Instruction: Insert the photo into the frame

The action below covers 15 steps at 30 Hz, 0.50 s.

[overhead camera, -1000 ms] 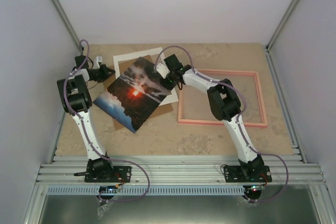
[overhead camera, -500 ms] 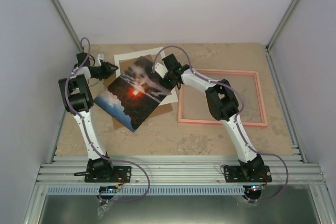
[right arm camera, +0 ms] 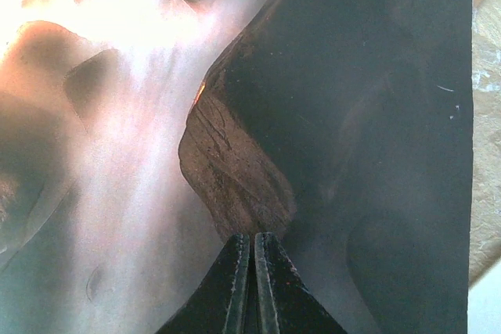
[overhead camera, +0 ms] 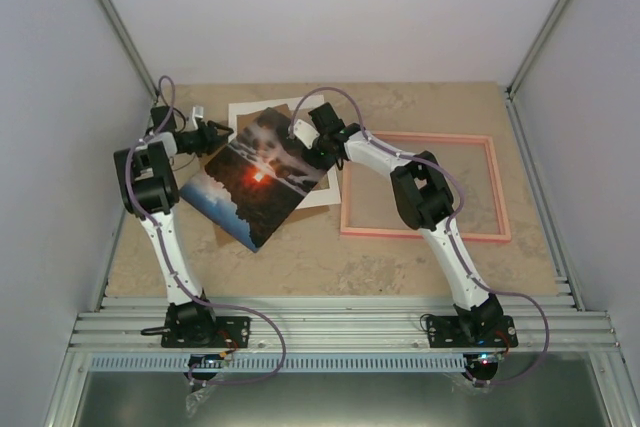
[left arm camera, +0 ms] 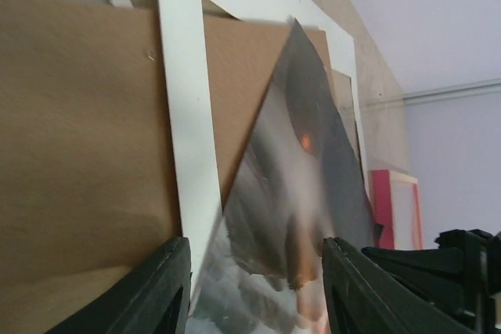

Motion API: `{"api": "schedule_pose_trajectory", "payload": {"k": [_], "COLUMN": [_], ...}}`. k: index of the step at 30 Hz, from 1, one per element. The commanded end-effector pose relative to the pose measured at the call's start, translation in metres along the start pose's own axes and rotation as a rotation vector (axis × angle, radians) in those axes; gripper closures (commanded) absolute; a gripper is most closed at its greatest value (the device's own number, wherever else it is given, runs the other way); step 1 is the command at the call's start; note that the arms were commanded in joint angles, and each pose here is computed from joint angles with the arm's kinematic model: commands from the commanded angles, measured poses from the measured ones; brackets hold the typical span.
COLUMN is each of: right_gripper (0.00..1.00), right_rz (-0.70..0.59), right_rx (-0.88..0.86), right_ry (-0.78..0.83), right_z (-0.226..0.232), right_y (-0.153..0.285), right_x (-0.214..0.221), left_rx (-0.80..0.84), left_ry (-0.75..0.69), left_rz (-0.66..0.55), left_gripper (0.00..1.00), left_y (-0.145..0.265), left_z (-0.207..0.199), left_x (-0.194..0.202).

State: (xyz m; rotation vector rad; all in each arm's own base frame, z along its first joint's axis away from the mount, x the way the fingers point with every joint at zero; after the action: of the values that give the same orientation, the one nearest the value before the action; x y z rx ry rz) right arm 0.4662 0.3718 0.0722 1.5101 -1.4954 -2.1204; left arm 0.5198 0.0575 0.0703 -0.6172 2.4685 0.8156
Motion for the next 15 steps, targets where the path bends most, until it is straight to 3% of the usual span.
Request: {"api": "schedule_pose_trajectory", "payload": {"k": [1,5,9,13,15], "right_gripper": [0.94,0.94,0.93,0.86,0.8], "right_rz": [0.175,0.168,0.147,0.077,0.016], "right_rx": [-0.047,-0.056,-0.102,-0.243,-0.316], "right_ry": [-0.01,-0.007,-0.009,0.002,0.014], "right_z": [0.011,0.012,0.017,0.033,0.042], "right_y": [-0.033,-0.033,-0.027,-0.01,0.003], "right_x": [0.053,0.051,0.045,0.03,0.019], "left_rx": [0.104,0.051,-0.145,-0.36,-0.439], "left_ry": [0.024,0.004,-0.043,-0.248,-0.362], "left_rz": [0.036,0.039,0.063,0.112,0.133], "left_gripper": [0.52,0.5,0.46,0.46,0.36], "left_y": [-0.013,-0.015,-0.008,0.01,0.022], "left_z": [-0.021,-0.022,-0.012,-0.018,-0.03], "left_x": [0.01,0.012,0.007,-0.001,0.004]}}
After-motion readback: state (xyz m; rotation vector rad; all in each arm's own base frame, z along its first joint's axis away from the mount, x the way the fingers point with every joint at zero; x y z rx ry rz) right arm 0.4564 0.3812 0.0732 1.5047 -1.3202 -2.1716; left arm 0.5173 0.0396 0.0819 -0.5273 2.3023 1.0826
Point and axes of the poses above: each gripper's point midway between its finger pads, its own y axis back along the fingers, its own z axis along the line the jaws close on, x = y × z, the point moved 6 cm from there along y, back along the fingers, and after that the axes turned 14 degrees about -y, right-handed, at the moved point
